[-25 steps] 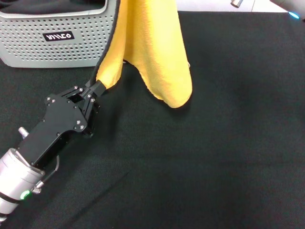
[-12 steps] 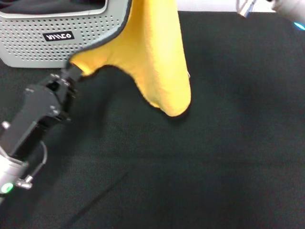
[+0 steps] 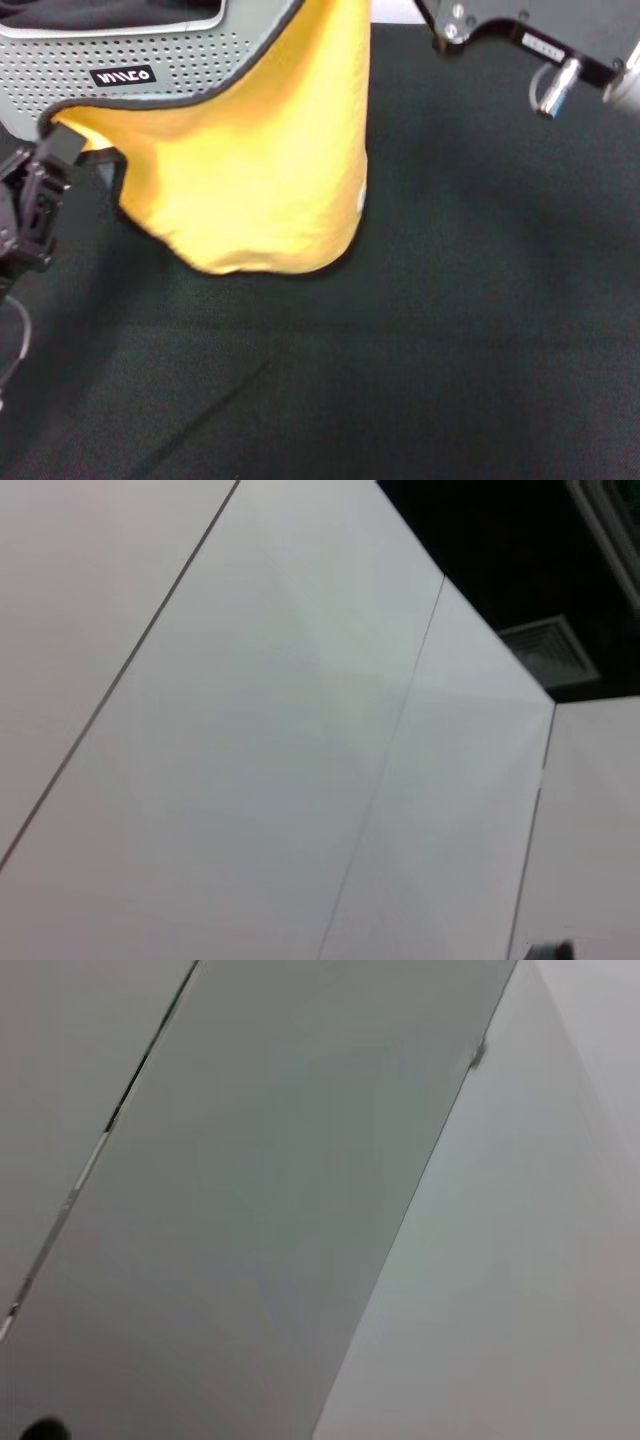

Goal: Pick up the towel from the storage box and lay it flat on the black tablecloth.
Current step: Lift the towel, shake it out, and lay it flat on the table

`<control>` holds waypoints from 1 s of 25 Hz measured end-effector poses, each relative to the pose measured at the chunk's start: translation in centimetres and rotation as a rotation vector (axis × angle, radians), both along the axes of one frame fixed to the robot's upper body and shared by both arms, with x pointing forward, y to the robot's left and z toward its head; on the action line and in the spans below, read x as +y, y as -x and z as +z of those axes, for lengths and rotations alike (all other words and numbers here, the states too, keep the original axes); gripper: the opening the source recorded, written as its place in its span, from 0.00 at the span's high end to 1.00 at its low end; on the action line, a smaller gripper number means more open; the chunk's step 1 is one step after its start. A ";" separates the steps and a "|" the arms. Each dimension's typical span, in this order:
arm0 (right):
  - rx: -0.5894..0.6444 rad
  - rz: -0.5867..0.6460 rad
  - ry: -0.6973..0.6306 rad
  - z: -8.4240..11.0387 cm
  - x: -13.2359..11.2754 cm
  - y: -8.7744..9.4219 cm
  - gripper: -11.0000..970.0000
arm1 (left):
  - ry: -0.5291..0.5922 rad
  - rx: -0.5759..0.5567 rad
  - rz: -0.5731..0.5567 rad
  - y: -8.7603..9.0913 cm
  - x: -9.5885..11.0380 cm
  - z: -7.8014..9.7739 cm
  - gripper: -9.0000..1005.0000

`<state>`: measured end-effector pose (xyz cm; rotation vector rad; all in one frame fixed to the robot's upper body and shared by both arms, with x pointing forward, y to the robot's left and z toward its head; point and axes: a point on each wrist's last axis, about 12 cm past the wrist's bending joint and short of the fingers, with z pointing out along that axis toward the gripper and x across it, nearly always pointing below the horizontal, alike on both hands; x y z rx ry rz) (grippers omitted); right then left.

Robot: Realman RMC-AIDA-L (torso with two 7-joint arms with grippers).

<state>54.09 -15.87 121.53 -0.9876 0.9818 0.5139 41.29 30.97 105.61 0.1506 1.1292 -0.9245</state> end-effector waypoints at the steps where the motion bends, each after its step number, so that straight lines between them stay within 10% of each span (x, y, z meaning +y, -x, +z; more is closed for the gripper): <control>1: 0.017 0.003 0.004 -0.1 -0.1 0.1 0.97 | 0.007 -0.002 -0.009 0.2 0.2 0.1 0.98; 25: 0.139 0.161 0.207 -2.3 2.2 7.9 0.97 | 0.041 0.013 -0.212 4.2 4.5 2.8 0.98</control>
